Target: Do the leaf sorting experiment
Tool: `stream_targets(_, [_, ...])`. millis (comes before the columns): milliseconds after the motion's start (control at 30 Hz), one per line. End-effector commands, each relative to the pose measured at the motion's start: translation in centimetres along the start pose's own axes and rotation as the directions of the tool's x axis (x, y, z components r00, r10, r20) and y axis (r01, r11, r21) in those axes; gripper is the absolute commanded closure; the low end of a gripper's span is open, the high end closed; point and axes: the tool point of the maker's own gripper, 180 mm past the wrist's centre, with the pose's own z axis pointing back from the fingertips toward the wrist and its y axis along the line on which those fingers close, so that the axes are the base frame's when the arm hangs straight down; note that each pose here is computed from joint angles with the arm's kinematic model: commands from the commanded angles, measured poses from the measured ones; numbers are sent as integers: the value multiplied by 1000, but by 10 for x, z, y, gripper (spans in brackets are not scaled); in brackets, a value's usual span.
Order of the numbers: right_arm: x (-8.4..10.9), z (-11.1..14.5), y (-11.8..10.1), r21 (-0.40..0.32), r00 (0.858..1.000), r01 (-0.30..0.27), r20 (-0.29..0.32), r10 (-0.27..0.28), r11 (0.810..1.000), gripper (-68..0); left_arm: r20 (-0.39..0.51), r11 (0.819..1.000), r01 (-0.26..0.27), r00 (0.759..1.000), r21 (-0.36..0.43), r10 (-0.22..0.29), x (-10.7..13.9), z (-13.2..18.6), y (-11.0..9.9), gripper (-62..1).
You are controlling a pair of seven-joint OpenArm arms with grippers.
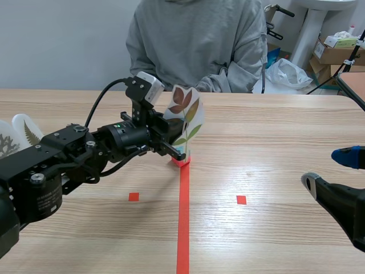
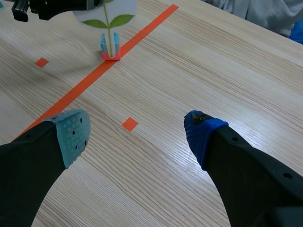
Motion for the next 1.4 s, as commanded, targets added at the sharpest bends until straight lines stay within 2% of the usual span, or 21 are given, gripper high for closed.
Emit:
stream_targets(0, [11,-1,-3,-6,999,-2,39,2,1000,-411,55,1000,1,998,17,-2,19,1,8,-41])
stream_targets(333, [12,-2,-4,-7,999,-4,42,4,1000,-411,109,989,-26,994,149,10,34,34,45,-41])
stream_targets(433, [12,-2,-4,-7,999,-4,42,4,1000,-411,121,978,-47,992,202,22,34,46,61,-41])
stream_targets(567, [12,-2,-4,-7,999,-4,42,4,1000,-411,134,953,-67,991,294,29,34,62,87,-41])
stream_targets(633, [12,-2,-4,-7,999,-4,42,4,1000,-411,139,939,-73,990,336,27,35,68,98,-41])
stream_targets(833, [12,-2,-4,-7,999,-4,42,4,1000,-411,122,880,-53,992,473,-6,35,91,133,-41])
stream_targets(1167, [12,-2,-4,-7,999,-4,42,4,1000,-411,61,763,-25,998,646,-18,19,131,183,-41])
stream_targets(1267, [12,-2,-4,-7,999,-4,42,4,1000,-411,66,735,-41,998,677,-5,18,141,198,-41])
stream_targets(1367, [12,-2,-4,-7,999,-3,43,4,1000,-411,66,720,-44,998,693,-2,18,146,209,-41])
